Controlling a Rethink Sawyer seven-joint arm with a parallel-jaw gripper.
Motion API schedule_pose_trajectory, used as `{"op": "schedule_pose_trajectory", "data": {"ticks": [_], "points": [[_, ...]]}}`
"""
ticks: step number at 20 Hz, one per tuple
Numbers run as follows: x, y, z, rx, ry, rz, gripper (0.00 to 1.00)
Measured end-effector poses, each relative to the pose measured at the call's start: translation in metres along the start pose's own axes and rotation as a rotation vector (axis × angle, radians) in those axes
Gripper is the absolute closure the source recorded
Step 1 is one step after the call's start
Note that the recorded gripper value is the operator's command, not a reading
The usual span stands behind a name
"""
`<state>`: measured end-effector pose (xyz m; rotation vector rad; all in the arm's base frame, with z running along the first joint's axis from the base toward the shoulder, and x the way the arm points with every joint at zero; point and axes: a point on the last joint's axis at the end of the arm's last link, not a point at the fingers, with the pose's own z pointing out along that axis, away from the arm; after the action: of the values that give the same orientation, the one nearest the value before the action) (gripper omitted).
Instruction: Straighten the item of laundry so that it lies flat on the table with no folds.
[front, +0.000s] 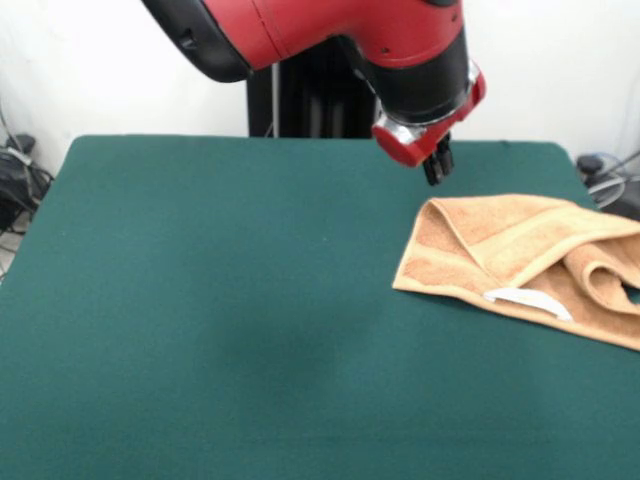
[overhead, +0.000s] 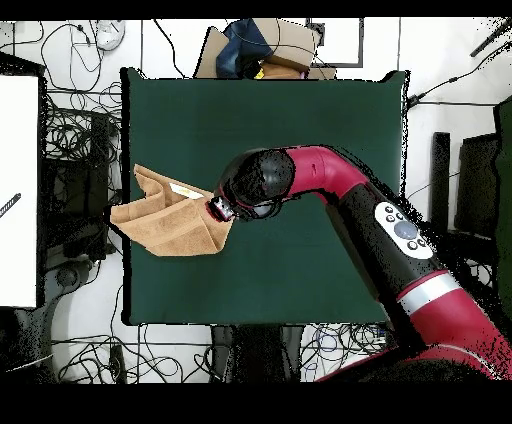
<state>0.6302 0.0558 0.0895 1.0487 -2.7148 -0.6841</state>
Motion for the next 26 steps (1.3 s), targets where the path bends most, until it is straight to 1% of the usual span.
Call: {"op": "schedule_pose_trajectory", "data": {"ticks": [1, 7, 12, 17, 26], "points": [[-0.006, -0.005, -0.003, 0.011, -0.01, -0.007, 1.0], [-0.024, -0.02, -0.012, 0.049, -0.04, -0.003, 1.0], [-0.033, -0.034, -0.012, 0.089, -0.051, -0.009, 1.0], [-0.034, -0.04, -0.005, 0.106, -0.045, -0.016, 1.0], [-0.024, -0.046, 0.018, 0.121, -0.01, -0.035, 1.0]]}}
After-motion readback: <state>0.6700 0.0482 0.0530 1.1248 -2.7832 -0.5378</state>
